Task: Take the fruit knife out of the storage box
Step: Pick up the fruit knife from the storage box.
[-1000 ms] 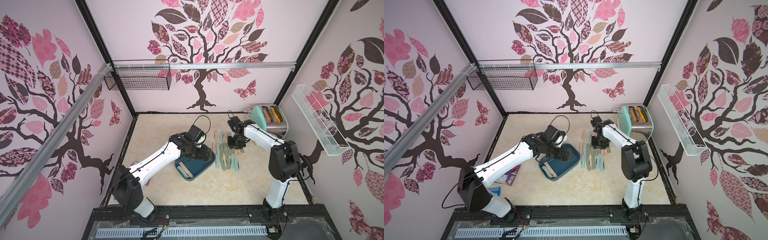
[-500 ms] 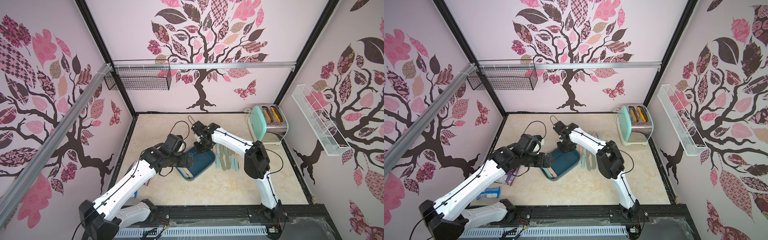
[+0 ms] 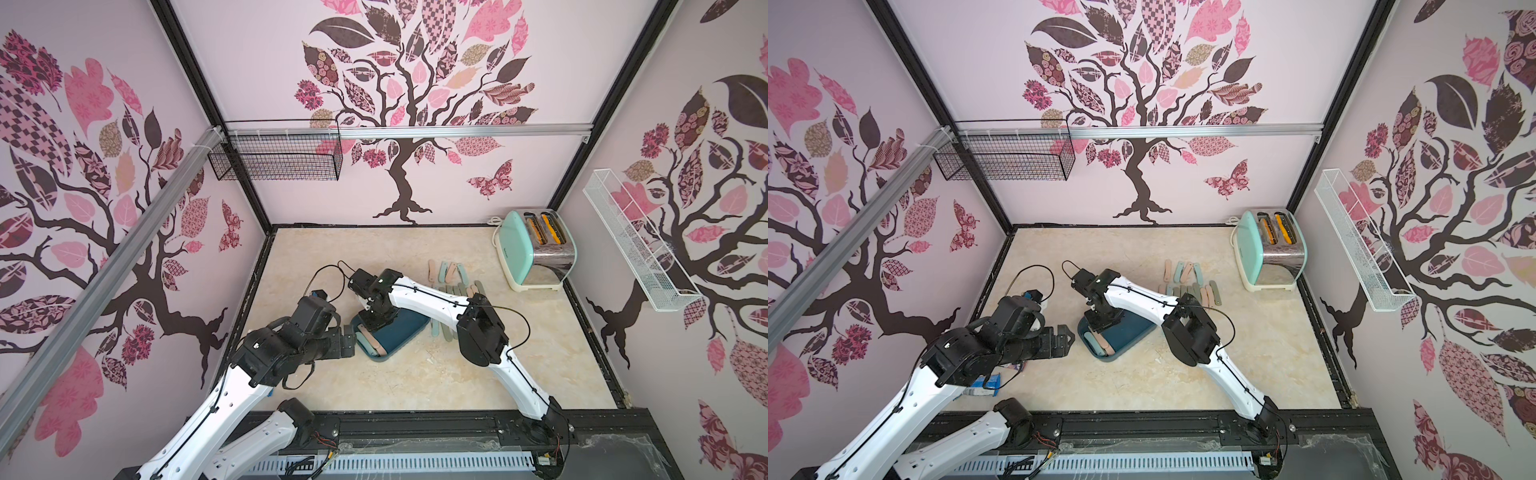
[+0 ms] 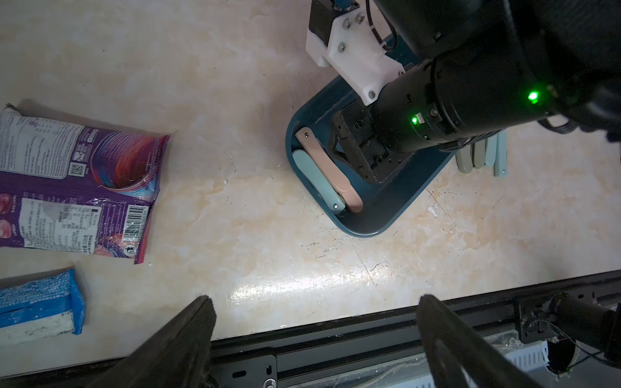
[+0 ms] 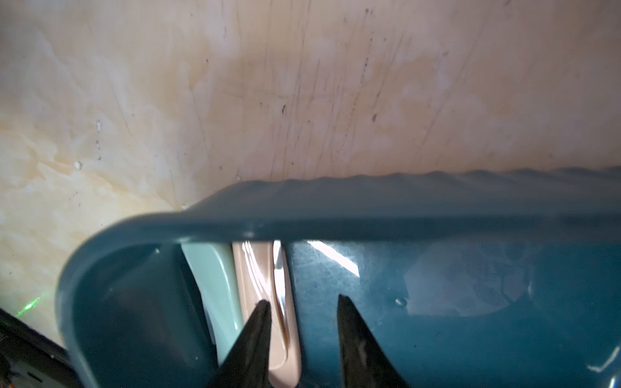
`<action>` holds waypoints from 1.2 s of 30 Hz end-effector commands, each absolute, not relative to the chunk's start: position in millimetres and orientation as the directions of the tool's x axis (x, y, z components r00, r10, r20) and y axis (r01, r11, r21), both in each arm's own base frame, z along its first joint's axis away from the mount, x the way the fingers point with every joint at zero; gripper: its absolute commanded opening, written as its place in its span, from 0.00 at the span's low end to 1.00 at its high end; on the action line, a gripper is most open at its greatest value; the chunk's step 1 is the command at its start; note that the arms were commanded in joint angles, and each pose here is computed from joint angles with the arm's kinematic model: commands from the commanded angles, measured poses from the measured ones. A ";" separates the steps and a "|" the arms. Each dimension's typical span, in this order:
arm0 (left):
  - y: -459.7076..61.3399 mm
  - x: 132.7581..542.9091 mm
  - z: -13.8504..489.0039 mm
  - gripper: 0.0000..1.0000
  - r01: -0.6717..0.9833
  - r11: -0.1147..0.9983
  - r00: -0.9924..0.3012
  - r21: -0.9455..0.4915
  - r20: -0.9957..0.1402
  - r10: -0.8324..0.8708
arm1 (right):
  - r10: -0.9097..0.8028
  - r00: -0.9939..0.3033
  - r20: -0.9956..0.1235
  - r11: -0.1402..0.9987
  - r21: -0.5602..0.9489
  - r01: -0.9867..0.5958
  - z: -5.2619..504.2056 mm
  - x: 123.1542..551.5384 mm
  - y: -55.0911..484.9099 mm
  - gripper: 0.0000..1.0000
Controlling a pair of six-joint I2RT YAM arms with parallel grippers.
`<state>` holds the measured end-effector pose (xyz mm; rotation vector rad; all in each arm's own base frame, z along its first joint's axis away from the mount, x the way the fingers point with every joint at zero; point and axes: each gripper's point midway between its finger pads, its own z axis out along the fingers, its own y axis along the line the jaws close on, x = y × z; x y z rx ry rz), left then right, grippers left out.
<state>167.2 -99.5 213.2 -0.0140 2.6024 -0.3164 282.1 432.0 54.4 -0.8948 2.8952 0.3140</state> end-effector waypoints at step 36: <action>-87.1 159.7 201.8 0.98 0.008 0.982 -0.881 -0.186 -0.466 -0.082 | -0.531 -0.815 -0.233 0.784 0.230 -0.576 78.4 271.0 439.9 0.41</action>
